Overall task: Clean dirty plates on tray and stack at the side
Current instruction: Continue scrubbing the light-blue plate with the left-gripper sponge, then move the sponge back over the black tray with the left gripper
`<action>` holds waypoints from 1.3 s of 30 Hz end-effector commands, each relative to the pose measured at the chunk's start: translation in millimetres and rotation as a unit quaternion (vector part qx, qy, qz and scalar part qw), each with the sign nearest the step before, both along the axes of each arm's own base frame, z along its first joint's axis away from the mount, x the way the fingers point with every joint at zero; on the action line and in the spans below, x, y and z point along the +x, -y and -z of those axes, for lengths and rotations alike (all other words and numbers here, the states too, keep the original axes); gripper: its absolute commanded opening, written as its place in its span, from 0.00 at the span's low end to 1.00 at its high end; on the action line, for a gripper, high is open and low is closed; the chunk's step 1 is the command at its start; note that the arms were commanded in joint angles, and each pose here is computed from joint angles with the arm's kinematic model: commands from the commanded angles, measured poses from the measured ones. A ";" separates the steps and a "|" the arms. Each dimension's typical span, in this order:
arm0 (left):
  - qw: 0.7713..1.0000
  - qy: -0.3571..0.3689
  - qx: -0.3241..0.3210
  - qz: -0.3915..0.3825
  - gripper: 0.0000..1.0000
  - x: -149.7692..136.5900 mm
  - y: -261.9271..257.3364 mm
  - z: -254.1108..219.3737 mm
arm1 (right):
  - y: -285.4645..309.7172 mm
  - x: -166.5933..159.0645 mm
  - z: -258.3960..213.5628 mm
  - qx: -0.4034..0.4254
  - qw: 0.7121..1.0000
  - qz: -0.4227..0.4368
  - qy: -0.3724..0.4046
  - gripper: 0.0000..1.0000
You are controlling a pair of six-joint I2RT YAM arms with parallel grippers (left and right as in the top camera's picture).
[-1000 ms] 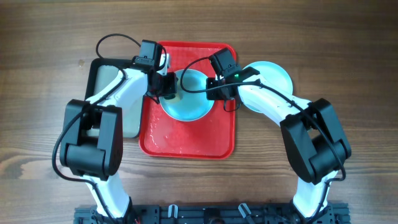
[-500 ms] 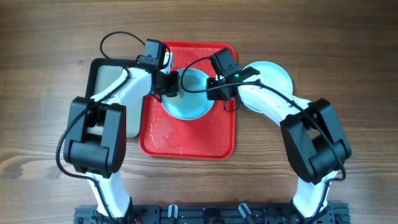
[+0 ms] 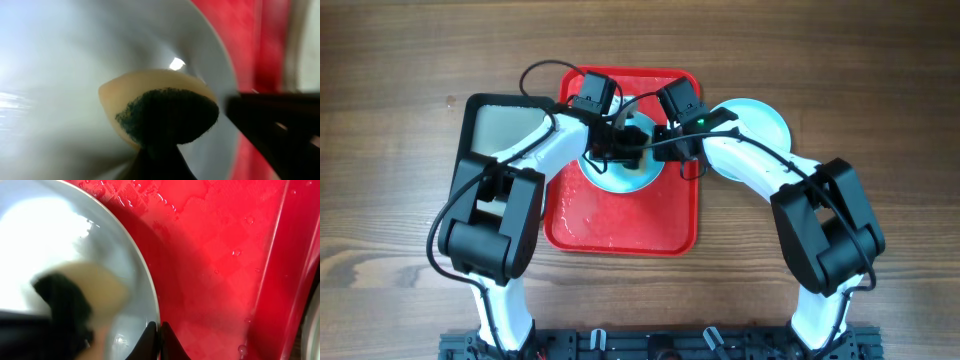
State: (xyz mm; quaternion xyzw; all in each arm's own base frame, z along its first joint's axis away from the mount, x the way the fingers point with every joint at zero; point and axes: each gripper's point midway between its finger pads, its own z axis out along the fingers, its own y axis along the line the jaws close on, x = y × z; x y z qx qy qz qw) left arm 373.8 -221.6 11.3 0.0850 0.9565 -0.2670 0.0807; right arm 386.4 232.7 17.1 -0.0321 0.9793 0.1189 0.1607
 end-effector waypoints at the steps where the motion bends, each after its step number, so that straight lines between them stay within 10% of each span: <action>1: 0.996 -0.035 -0.078 0.014 0.04 -13.7 11.5 -18.5 | -5.2 -0.8 -13.4 0.010 1.000 -0.015 0.012 0.04; 8: 0.996 0.046 -0.071 -0.040 0.04 8.5 -33.4 -89.9 | -5.3 -0.7 -13.5 0.011 1.000 -0.015 0.012 0.07; 16: 0.964 0.142 0.102 -0.198 0.04 8.2 -160.7 -156.3 | -4.9 -1.3 -13.2 0.010 1.000 -0.015 0.010 0.41; 25: 0.915 0.102 0.171 -0.350 0.04 -25.1 -255.3 -169.6 | -6.8 -4.0 11.2 0.011 1.000 -0.003 -0.015 0.39; 30: 0.917 0.093 0.162 -0.352 0.04 -27.4 -257.2 -167.7 | -18.5 -4.4 22.0 0.038 0.999 -0.015 -0.026 0.14; 39: 0.934 0.099 0.099 -0.330 0.04 -21.1 -234.8 -175.1 | -20.2 -3.4 24.3 0.041 0.999 -0.016 -0.026 0.19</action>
